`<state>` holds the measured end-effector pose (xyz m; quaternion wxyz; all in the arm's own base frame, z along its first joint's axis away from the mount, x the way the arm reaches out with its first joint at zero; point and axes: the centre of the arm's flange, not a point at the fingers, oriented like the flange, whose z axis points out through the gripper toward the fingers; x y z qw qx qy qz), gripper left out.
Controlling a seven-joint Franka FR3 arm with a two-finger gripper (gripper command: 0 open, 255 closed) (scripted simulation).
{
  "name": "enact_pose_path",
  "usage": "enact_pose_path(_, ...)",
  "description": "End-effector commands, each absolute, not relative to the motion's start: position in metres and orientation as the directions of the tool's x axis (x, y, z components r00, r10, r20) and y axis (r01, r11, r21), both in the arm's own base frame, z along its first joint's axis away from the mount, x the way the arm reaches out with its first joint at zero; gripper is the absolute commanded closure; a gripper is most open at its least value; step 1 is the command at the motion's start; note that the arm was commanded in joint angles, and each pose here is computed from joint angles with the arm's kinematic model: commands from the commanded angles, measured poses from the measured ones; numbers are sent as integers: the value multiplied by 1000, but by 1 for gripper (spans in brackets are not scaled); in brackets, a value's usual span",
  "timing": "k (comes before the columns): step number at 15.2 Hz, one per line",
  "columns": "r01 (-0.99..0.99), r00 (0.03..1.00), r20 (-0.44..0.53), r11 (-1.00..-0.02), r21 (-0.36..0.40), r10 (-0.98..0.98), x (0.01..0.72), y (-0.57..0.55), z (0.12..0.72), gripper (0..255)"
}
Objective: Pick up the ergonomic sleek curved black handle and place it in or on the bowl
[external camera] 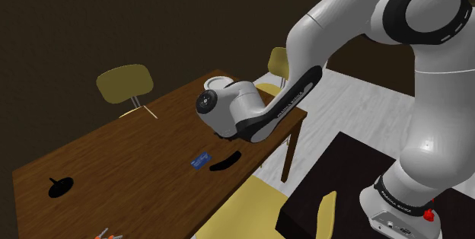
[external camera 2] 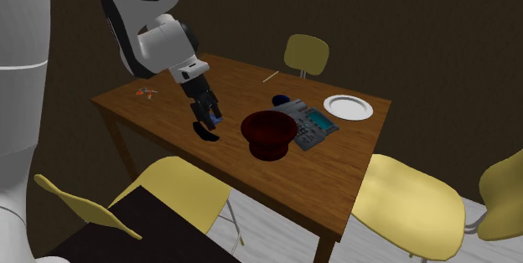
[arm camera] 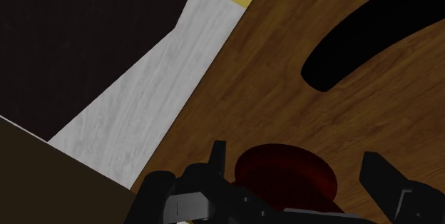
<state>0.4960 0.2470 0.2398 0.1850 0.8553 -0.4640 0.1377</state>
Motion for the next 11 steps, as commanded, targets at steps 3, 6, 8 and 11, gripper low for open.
enact_pose_path(3,-845,531,407,-501,188,-743,496,247,239,0)
enact_pose_path(6,-845,531,407,-501,188,-743,496,247,239,0)
enact_pose_path(8,-845,531,407,-501,188,-743,496,247,239,255)
enact_pose_path(11,-845,531,407,-501,188,-743,496,247,239,255)
